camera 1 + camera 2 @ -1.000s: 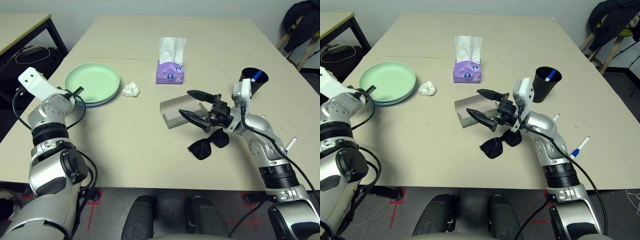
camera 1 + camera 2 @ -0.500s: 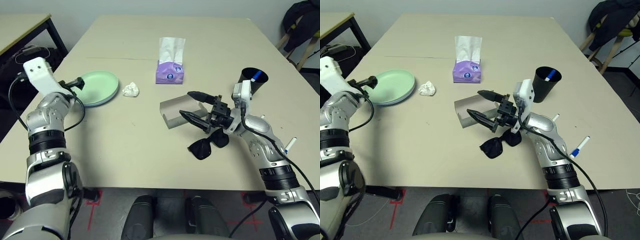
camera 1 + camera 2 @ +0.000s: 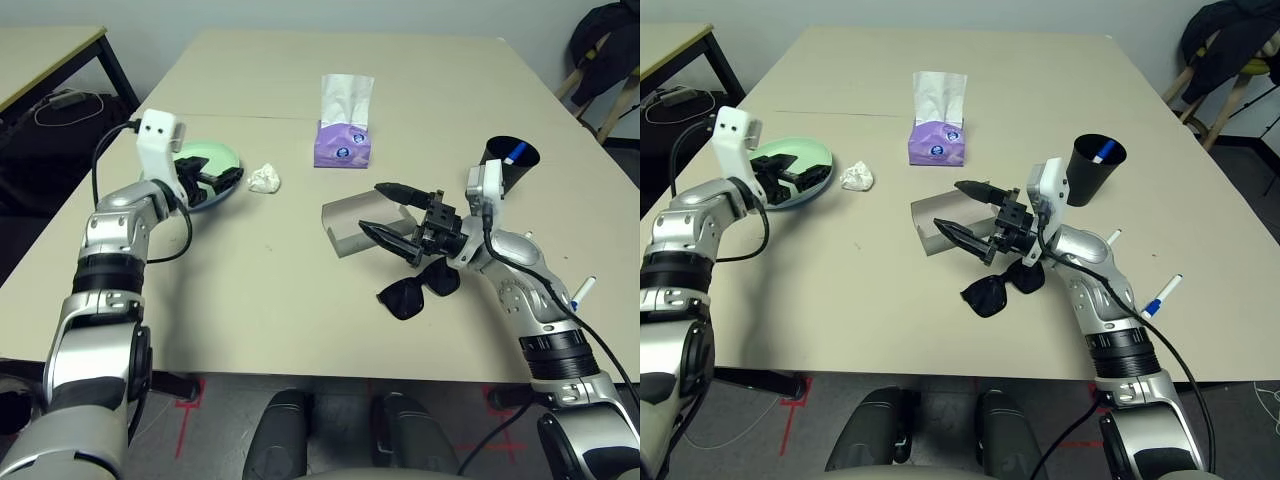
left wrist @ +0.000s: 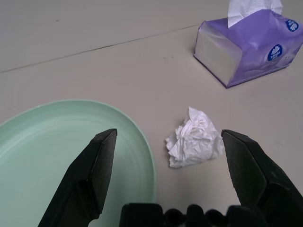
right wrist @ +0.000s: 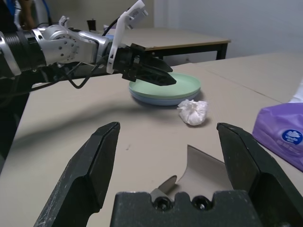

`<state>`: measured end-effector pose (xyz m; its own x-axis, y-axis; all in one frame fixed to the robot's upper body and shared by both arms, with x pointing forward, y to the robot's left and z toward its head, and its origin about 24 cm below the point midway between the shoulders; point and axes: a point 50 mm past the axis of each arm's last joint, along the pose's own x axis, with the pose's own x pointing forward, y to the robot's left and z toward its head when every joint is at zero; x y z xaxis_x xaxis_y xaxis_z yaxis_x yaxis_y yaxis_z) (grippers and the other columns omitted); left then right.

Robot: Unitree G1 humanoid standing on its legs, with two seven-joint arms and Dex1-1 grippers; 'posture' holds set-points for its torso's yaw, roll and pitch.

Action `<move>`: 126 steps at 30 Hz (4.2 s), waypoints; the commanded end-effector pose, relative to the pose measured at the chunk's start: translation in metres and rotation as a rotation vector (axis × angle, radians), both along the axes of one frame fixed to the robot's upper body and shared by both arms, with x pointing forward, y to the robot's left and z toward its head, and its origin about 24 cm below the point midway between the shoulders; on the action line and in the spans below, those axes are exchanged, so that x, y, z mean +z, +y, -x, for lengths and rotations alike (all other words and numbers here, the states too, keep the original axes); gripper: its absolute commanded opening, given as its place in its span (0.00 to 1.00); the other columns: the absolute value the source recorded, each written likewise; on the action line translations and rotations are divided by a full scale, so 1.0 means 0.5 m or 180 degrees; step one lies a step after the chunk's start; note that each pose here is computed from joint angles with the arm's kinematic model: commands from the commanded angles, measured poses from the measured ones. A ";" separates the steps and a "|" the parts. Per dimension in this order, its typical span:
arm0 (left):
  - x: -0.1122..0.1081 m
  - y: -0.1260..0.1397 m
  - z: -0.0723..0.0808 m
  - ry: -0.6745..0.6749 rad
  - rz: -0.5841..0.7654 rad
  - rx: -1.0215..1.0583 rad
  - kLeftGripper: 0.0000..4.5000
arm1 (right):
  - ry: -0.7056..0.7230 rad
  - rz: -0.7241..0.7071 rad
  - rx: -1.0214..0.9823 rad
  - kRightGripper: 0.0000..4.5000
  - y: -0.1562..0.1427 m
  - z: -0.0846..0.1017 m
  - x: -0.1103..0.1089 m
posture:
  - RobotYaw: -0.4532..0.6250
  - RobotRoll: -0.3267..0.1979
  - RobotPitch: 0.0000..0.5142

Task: Organize and tidy the items on the table.

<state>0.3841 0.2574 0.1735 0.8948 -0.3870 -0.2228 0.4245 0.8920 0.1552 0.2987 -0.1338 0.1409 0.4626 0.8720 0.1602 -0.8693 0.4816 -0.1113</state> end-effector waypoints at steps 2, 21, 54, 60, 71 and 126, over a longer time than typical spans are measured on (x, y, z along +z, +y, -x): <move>-0.016 -0.035 -0.016 0.0035 -0.0035 -0.0128 0.99 | 0.0165 0.0104 -0.0234 1.00 -0.009 -0.004 -0.012 | 0.51 0.62 0.21; -0.072 -0.072 -0.022 0.0354 -0.0767 -0.0520 0.99 | 0.0043 0.0270 -0.0329 1.00 -0.004 -0.005 -0.013 | 0.50 0.62 0.21; 0.040 -0.026 -0.033 -0.0412 -0.0557 0.0034 0.01 | 0.0046 0.0149 -0.0321 1.00 0.005 0.005 -0.020 | 0.49 0.62 0.19; 0.120 0.026 -0.027 -0.0710 -0.0670 0.0487 0.01 | 0.0051 0.0136 -0.0302 1.00 0.008 0.004 -0.023 | 0.51 0.62 0.19; 0.115 0.093 -0.008 -0.0522 -0.0895 0.0962 0.01 | 0.0020 0.0132 -0.0290 1.00 0.010 -0.002 -0.020 | 0.51 0.62 0.18; -0.060 -0.076 0.108 -0.0431 -0.0018 -0.2427 0.99 | -0.0018 0.0938 -0.0343 1.00 -0.018 -0.035 0.015 | 0.53 0.62 0.22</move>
<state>0.3352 0.2263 0.1458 0.4607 -0.8781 -0.1291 0.8713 0.4196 0.2546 0.3172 -0.1436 0.1441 0.5589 0.8270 -0.0615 -0.8136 0.5325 -0.2334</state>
